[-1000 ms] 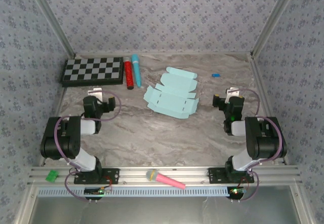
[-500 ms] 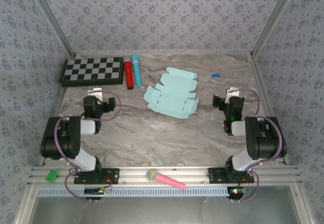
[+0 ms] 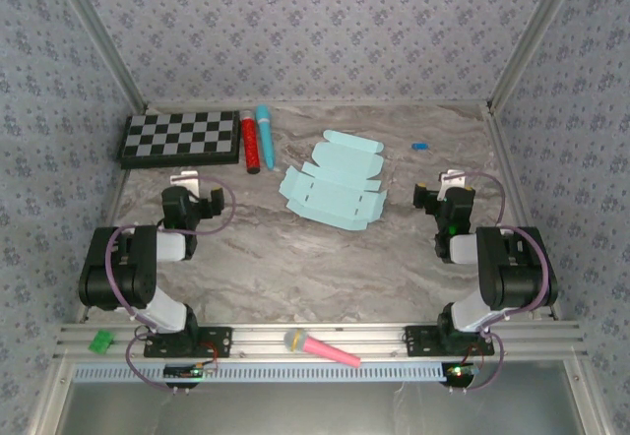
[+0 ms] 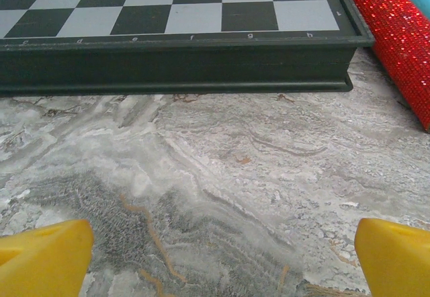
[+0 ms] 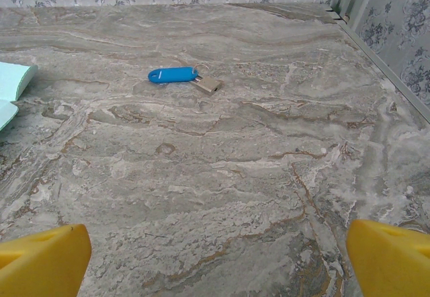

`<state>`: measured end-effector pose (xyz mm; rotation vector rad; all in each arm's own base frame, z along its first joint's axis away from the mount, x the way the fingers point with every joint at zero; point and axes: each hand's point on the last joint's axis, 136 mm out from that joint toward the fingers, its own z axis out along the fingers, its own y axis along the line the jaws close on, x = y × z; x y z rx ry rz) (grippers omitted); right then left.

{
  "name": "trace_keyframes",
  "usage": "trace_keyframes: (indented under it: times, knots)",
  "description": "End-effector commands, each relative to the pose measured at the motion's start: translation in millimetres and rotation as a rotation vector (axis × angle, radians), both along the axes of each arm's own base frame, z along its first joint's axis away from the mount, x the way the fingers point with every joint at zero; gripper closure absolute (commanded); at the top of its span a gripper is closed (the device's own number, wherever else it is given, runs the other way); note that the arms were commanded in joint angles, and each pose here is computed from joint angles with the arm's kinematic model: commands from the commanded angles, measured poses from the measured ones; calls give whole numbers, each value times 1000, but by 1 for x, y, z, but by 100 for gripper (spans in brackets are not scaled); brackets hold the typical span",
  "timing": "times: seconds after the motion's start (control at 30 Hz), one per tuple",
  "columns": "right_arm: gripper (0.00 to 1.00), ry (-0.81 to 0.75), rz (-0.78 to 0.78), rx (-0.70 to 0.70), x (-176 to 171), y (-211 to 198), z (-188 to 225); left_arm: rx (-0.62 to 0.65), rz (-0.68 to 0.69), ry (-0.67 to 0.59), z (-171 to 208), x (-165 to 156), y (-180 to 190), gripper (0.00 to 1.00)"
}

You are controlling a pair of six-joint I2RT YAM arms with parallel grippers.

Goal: Fold the paper box

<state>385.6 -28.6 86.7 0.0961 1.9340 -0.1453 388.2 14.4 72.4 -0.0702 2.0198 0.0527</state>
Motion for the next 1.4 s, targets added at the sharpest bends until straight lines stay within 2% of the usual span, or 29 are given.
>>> trace_keyframes:
  times: [0.0,0.13,0.2,0.33,0.4,0.53,0.63,0.77,0.87,1.03,1.13,1.3,1.37]
  knots:
    - [0,-28,-27,16,-3,-4,10,-4,89,-55,32,9,14,0]
    - [0,-42,-78,27,-11,-14,30,-12,162,-26,56,4,25,0]
    - [0,-32,-103,39,-14,-18,45,-73,219,-12,70,0,29,1]
    - [0,85,-86,134,-19,-8,59,-234,148,68,85,0,2,1]
    - [0,145,-62,199,-19,2,62,-273,73,114,90,0,-24,1]
    - [0,245,60,320,-16,37,63,-267,-106,181,96,-1,-92,2]
    - [0,304,160,343,-9,70,65,-289,-259,238,97,-2,-148,13]
    - [3,370,277,327,3,112,64,-327,-407,351,89,-3,-212,36]
    - [10,415,322,299,16,138,60,-375,-498,426,81,-3,-255,54]
    - [36,491,393,296,30,178,49,-410,-591,512,62,6,-310,83]
    - [48,523,425,292,31,197,39,-393,-588,560,46,20,-324,100]
    - [71,605,439,313,31,214,16,-372,-560,641,17,32,-332,100]
    - [74,651,448,312,24,220,3,-362,-546,667,5,33,-332,100]
